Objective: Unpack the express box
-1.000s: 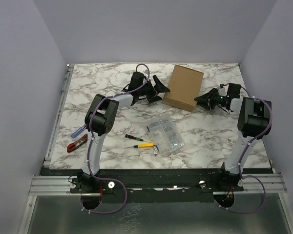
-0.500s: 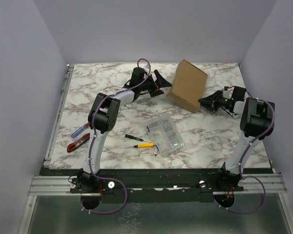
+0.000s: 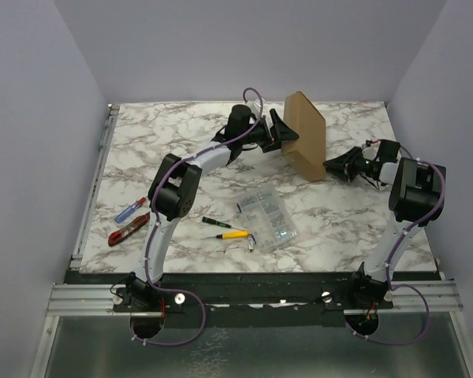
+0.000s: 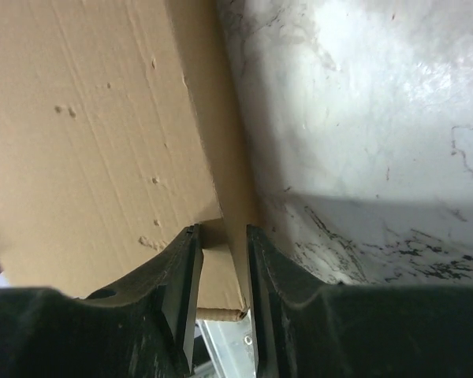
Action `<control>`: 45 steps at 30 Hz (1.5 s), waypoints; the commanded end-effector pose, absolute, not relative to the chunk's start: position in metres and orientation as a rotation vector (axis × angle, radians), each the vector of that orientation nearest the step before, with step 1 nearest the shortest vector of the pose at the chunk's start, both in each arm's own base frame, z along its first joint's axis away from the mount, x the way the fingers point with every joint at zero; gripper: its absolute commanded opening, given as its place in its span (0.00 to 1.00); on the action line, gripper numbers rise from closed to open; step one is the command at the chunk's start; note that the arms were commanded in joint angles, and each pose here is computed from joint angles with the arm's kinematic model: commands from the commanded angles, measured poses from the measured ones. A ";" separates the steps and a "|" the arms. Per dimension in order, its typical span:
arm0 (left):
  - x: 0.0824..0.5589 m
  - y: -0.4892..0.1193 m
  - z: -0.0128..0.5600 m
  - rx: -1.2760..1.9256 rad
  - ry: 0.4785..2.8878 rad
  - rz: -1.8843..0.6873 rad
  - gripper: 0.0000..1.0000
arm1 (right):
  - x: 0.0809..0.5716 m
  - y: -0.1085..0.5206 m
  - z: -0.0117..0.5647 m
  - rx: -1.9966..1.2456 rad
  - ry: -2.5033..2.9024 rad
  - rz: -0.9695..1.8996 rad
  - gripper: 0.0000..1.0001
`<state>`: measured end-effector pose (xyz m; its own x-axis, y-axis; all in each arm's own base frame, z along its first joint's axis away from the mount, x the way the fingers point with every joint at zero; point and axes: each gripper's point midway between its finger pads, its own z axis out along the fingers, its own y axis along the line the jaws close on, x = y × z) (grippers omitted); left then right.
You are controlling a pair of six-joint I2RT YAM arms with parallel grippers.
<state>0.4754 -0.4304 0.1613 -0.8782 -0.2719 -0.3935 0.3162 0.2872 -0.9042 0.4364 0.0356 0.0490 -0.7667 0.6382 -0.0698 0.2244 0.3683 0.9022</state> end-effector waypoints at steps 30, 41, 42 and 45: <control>0.437 -0.438 0.198 0.099 2.054 -1.673 0.92 | 0.448 0.015 0.078 0.654 2.413 0.761 0.51; 0.422 -0.452 0.191 0.123 2.104 -1.647 0.89 | 0.458 0.096 0.089 0.511 2.409 0.969 0.52; 0.421 -0.449 0.191 0.130 2.112 -1.629 0.89 | 0.458 0.106 0.090 0.495 2.410 0.983 0.52; 0.416 -0.439 0.187 0.137 2.149 -1.573 0.89 | 0.455 0.130 0.092 0.452 2.417 1.016 0.52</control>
